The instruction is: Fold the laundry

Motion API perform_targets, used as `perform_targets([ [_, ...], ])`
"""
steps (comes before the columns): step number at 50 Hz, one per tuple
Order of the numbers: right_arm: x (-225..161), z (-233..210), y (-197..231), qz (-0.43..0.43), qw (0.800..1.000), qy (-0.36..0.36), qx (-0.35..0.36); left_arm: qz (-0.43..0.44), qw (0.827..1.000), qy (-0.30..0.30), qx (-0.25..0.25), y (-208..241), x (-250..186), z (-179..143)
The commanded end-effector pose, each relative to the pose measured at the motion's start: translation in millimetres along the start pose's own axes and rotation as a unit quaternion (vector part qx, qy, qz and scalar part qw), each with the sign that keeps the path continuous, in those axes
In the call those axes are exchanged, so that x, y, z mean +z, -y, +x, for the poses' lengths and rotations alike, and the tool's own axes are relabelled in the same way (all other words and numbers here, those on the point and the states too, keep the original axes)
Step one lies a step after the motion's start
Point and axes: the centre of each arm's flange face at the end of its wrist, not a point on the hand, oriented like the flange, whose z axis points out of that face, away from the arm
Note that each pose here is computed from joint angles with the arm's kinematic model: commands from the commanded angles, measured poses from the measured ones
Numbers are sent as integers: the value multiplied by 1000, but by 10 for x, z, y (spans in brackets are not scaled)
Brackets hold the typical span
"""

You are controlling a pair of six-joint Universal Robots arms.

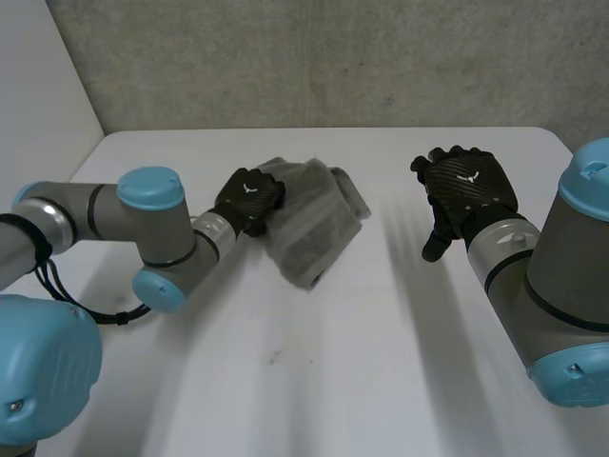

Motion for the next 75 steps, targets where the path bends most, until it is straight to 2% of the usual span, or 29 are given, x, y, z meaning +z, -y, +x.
perform_targets([
  [1, 4, -7, -1, 0, 1000, 1, -12, 7, 1000, -7, 5, 348, -171, 194],
  [5, 5, 0, 2, 0, 1000, 0, -18, 0, 1000, 17, 1, 575, -390, 164],
  [7, 3, 4, 10, 1, 1000, -1, -25, -19, 999, 38, -28, 718, -667, 255],
  [8, 3, 4, 10, 1, 1000, -1, -25, -19, 999, 38, -29, 719, -668, 256],
  [9, 9, 8, 28, 4, 1000, -2, -27, -28, 997, 35, -55, 783, -835, 408],
  [10, 15, 15, 44, 6, 1000, -4, -29, -39, 995, 28, -85, 826, -1010, 568],
  [13, 36, 55, 81, 10, 999, -11, -28, -52, 992, 18, -113, 843, -1184, 707],
  [15, 45, 79, 99, 11, 999, -16, -28, -69, 985, -12, -157, 871, -1487, 961],
  [16, 45, 79, 99, 12, 999, -16, -28, -69, 985, -12, -157, 871, -1488, 962],
  [18, 49, 99, 121, 14, 999, -20, -26, -83, 977, -49, -190, 893, -1747, 1233],
  [20, 50, 100, 126, 14, 999, -20, -26, -90, 973, -66, -203, 902, -1850, 1362],
  [26, 45, 109, 147, 17, 999, -22, -25, -115, 958, -94, -245, 896, -1997, 1570],
  [32, 49, 112, 165, 16, 999, -21, -25, -103, 959, -88, -248, 987, -1944, 1509],
  [35, 47, 124, 169, 5, 1000, -19, -23, -87, 961, -61, -254, 1055, -1838, 1308],
  [36, 45, 140, 172, -5, 1000, -18, -21, -76, 962, -40, -259, 1090, -1764, 1144],
  [37, 46, 180, 164, -19, 999, -18, -19, -76, 962, -40, -259, 1090, -1764, 1142],
  [39, 40, 208, 159, -34, 999, -16, -14, -46, 962, 5, -269, 1203, -1648, 756],
  [40, 39, 208, 159, -35, 999, -16, -14, -46, 962, 6, -269, 1204, -1648, 754],
  [42, 7, 224, 154, -65, 998, -7, 18, -31, 961, 27, -274, 1230, -1546, 501],
  [46, -52, 183, 136, -96, 993, 19, 68, -25, 963, 15, -267, 1205, -1429, 357],
  [48, -134, 99, 76, -130, 983, 58, 117, -33, 966, 3, -255, 1119, -1358, 306],
  [50, -173, 53, 34, -147, 976, 77, 140, -62, 973, -24, -222, 922, -1273, 250],
  [51, -173, 52, 34, -147, 976, 77, 140, -62, 973, -24, -222, 921, -1273, 249],
  [53, -245, -41, -74, -176, 963, 107, 174, -106, 974, -44, -193, 731, -1286, 238],
  [58, -298, -162, -272, -212, 948, 132, 198, -160, 972, -63, -163, 507, -1295, 299],
  [66, -211, -274, -579, -254, 935, 134, 208, -171, 973, -79, -130, 288, -1150, 356],
  [70, -169, -297, -640, -254, 934, 132, 212, -172, 975, -82, -116, 254, -1106, 358],
  [73, -79, -282, -619, -223, 944, 124, 210, -154, 980, -74, -101, 308, -1039, 309],
  [75, 64, -206, -476, -163, 961, 99, 201, -129, 985, -64, -93, 392, -971, 253],
])
